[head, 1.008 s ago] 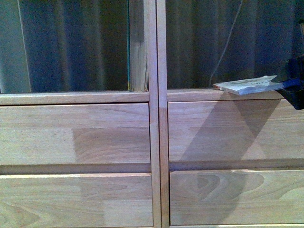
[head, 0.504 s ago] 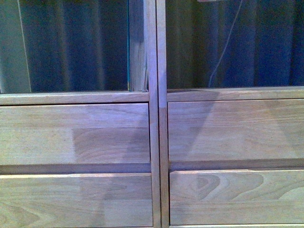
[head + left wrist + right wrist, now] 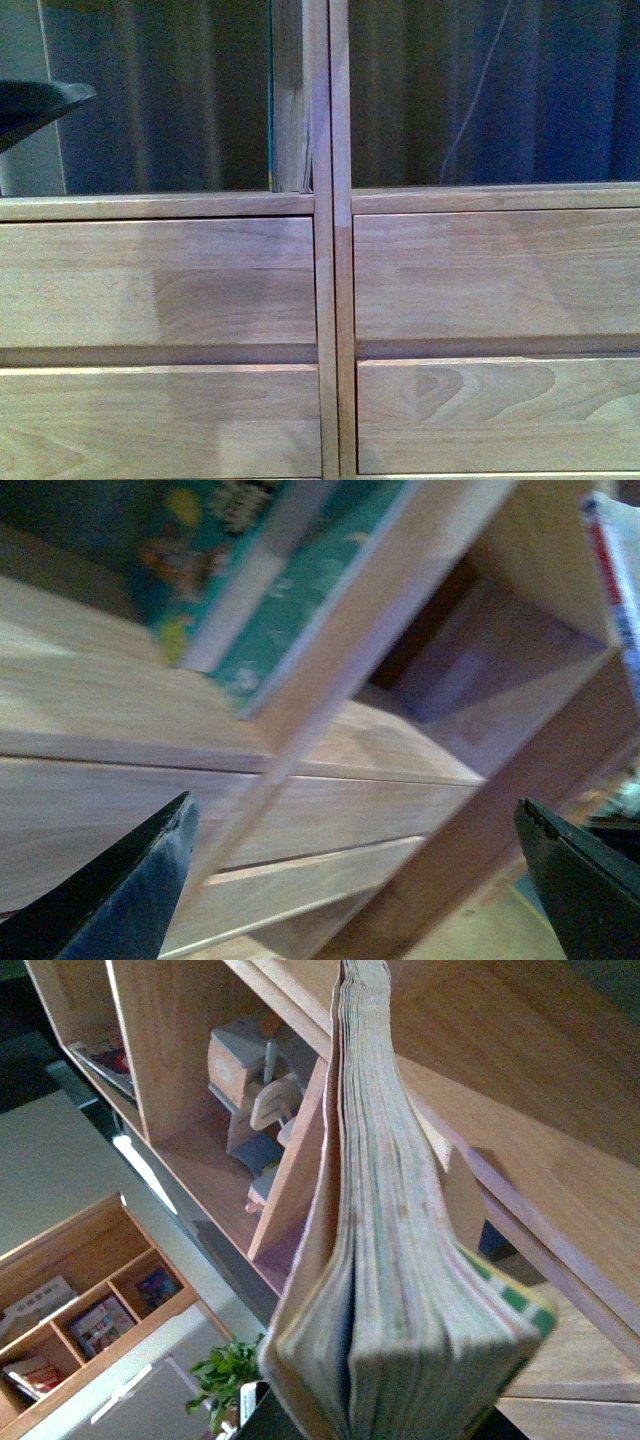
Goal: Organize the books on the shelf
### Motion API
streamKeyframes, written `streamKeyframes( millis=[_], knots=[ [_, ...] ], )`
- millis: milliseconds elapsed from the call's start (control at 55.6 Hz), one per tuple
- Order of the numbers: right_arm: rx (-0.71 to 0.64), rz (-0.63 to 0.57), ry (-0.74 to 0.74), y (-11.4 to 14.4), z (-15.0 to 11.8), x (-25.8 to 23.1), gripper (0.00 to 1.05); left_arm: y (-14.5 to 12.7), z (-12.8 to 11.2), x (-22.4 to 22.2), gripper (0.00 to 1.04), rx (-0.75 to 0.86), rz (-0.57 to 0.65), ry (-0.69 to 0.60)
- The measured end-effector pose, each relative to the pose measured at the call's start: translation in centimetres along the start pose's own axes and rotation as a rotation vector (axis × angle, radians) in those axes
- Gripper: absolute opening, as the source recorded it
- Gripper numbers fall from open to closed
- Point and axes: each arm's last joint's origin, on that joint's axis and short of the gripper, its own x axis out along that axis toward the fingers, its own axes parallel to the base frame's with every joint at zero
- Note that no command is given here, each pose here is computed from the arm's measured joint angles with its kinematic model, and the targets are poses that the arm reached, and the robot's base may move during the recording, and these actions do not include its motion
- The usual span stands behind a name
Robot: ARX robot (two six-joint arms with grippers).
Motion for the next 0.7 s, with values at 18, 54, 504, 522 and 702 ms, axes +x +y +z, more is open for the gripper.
streamKeyframes(
  millis=[18, 54, 504, 522, 702],
  knots=[
    [-0.002, 0.002, 0.001, 0.0, -0.1, 0.0, 0.07, -0.2, -0.1, 0.2, 0.97, -0.007, -0.009, 0.005],
    [-0.002, 0.009, 0.008, 0.2, -0.3, 0.1, 0.07, -0.9, -0.8, 1.1, 0.97, -0.029, -0.038, 0.021],
    [0.019, 0.028, 0.094, -0.4, -3.4, -0.3, 0.07, -6.5, -3.1, 5.2, 0.97, -0.057, -0.279, 0.036],
    [0.021, 0.029, 0.094, -0.4, -3.5, -0.4, 0.07, -6.7, -3.2, 5.3, 0.97, -0.055, -0.286, 0.041],
    [0.048, 0.056, 0.112, 0.1, -4.1, -1.4, 0.07, -7.7, -3.3, 6.0, 0.96, -0.025, -0.3, 0.049]
  ],
)
